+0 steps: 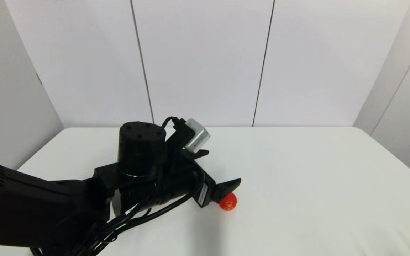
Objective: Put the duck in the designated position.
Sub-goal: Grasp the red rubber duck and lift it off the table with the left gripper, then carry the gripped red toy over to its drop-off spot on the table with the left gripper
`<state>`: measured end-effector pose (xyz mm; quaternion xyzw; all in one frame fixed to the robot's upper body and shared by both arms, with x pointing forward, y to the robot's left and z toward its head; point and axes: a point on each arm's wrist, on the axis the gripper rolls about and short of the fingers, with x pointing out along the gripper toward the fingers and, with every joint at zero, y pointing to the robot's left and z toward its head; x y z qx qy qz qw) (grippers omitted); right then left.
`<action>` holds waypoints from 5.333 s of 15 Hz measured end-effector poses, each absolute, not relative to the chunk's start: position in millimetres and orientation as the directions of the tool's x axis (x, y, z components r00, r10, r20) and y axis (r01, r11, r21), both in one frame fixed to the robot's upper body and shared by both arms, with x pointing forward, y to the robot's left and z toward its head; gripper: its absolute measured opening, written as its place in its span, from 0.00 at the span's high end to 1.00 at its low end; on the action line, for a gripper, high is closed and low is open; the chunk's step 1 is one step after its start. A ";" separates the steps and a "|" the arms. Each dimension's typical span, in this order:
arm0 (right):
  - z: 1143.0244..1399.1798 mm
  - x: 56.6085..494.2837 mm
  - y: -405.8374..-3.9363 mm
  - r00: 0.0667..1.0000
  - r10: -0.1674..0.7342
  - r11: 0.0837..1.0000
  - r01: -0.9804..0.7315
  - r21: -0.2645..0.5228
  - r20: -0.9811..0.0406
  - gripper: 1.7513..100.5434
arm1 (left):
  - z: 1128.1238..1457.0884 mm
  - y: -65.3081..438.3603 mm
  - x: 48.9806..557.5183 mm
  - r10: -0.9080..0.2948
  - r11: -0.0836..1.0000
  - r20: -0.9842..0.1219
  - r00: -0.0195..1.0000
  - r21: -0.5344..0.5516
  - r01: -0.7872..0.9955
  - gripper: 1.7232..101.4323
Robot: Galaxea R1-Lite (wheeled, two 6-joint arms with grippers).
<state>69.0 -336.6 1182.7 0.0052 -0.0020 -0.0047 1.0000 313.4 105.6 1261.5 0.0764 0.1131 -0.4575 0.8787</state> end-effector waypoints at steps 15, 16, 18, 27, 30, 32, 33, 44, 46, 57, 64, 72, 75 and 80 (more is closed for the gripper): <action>1182.8 69.0 -336.6 1.000 -0.010 1.000 0.010 0.010 0.004 0.03 | 1193.9 114.4 327.8 -0.911 0.317 -0.265 0.317 0.045 0.947 0.04; 1182.7 69.0 -336.6 1.000 -0.009 1.000 0.009 0.011 0.004 0.03 | 1188.4 113.2 329.3 -0.909 0.316 -0.273 0.315 0.043 0.948 0.04; 1182.8 69.0 -336.6 1.000 -0.009 1.000 0.009 0.010 0.005 0.03 | 1178.7 111.4 332.1 -0.905 0.317 -0.287 0.313 0.035 0.948 0.04; 1182.7 69.0 -336.6 1.000 -0.009 1.000 0.009 0.010 0.004 0.03 | 1164.7 98.2 347.3 -0.905 0.317 -0.286 0.313 0.034 0.948 0.04; 1182.8 69.0 -336.6 1.000 -0.009 1.000 0.009 0.010 0.005 0.03 | 1163.4 94.8 351.2 -0.906 0.317 -0.282 0.314 0.036 0.948 0.04; 1182.8 69.0 -336.6 1.000 -0.010 1.000 0.010 0.011 0.004 0.03 | 1162.1 94.5 351.6 -0.906 0.317 -0.285 0.314 0.034 0.948 0.04; 1182.7 69.0 -336.6 1.000 -0.009 1.000 0.009 0.011 0.004 0.03 | 1161.7 94.5 351.6 -0.905 0.317 -0.286 0.313 0.034 0.948 0.04; 1182.7 69.0 -336.6 1.000 -0.010 1.000 0.010 0.010 0.004 0.03 | 1160.1 95.1 350.9 -0.902 0.317 -0.299 0.310 0.025 0.948 0.44; 1182.7 69.0 -336.6 1.000 -0.010 1.000 0.010 0.010 0.004 0.03 | 1159.8 95.2 350.8 -0.902 0.317 -0.300 0.310 0.025 0.948 0.54; 1182.8 69.0 -336.6 1.000 -0.009 1.000 0.009 0.011 0.004 0.03 | 1191.6 101.9 345.0 -0.897 0.361 -0.247 0.367 0.069 0.930 0.60; 1182.8 69.0 -336.6 1.000 -0.010 1.000 0.010 0.011 0.004 0.03 | 1254.5 133.3 325.8 -0.798 0.565 -0.161 0.581 0.137 0.813 0.61; 1182.7 69.0 -336.6 1.000 -0.009 1.000 0.009 0.011 0.004 0.03 | 1318.7 235.8 321.6 -0.513 0.838 -0.070 0.855 0.176 0.517 0.62; 1182.8 69.0 -336.6 1.000 -0.009 1.000 0.009 0.011 0.004 0.03 | 1326.1 270.5 321.0 -0.393 0.900 -0.069 0.917 0.178 0.398 0.63; 1182.8 69.0 -336.6 1.000 -0.010 1.000 0.010 0.011 0.004 0.03 | 1322.9 306.0 324.9 -0.218 0.954 -0.080 0.973 0.191 0.229 0.63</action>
